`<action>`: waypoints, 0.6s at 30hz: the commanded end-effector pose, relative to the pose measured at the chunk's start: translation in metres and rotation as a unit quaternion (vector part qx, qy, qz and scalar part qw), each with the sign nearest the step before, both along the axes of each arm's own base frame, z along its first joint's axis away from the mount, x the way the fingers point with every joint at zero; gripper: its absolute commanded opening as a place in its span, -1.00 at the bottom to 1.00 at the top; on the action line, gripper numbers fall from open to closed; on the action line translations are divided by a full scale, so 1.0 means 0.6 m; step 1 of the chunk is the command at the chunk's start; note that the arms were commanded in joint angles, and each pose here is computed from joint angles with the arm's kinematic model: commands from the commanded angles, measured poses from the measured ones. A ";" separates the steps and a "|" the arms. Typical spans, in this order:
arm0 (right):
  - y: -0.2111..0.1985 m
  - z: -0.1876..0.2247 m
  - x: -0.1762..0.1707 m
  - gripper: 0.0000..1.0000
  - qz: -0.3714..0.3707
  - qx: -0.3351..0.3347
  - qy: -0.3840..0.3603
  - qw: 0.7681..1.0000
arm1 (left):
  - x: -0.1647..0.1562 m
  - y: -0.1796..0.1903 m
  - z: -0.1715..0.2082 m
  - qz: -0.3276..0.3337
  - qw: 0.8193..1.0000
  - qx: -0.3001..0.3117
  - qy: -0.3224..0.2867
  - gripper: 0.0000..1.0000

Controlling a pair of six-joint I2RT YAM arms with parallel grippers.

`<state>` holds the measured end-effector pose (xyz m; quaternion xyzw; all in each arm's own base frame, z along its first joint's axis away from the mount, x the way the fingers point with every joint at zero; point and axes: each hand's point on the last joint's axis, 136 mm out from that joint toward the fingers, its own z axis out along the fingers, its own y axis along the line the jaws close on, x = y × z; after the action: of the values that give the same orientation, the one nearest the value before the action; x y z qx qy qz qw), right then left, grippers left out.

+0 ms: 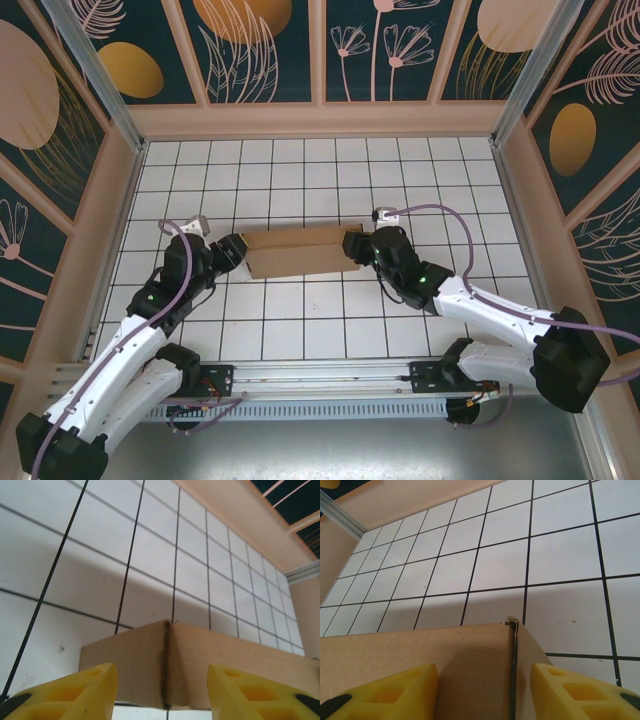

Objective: Fold the paper box

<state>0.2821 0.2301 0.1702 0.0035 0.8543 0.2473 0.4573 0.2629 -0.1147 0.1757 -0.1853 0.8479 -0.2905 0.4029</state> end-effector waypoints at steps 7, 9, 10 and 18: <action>-0.038 -0.108 -0.041 0.04 0.008 -0.092 0.083 0.992 | -0.035 -0.011 -0.118 0.001 0.996 -0.051 0.073 -0.16; -0.037 -0.108 -0.042 0.04 0.009 -0.092 0.084 0.992 | -0.040 -0.007 -0.127 0.005 0.996 -0.050 0.079 -0.25; -0.037 -0.108 -0.042 0.03 0.010 -0.093 0.083 0.992 | -0.041 -0.005 -0.129 0.006 0.996 -0.048 0.080 -0.29; -0.030 -0.090 -0.040 0.05 0.022 -0.071 0.077 0.994 | -0.049 0.002 -0.144 0.007 0.996 -0.031 0.087 -0.59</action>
<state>0.2813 0.2291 0.1686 0.0020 0.8553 0.2478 0.4551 0.2630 -0.1257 0.1614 -0.2170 0.8034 -0.3727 0.4104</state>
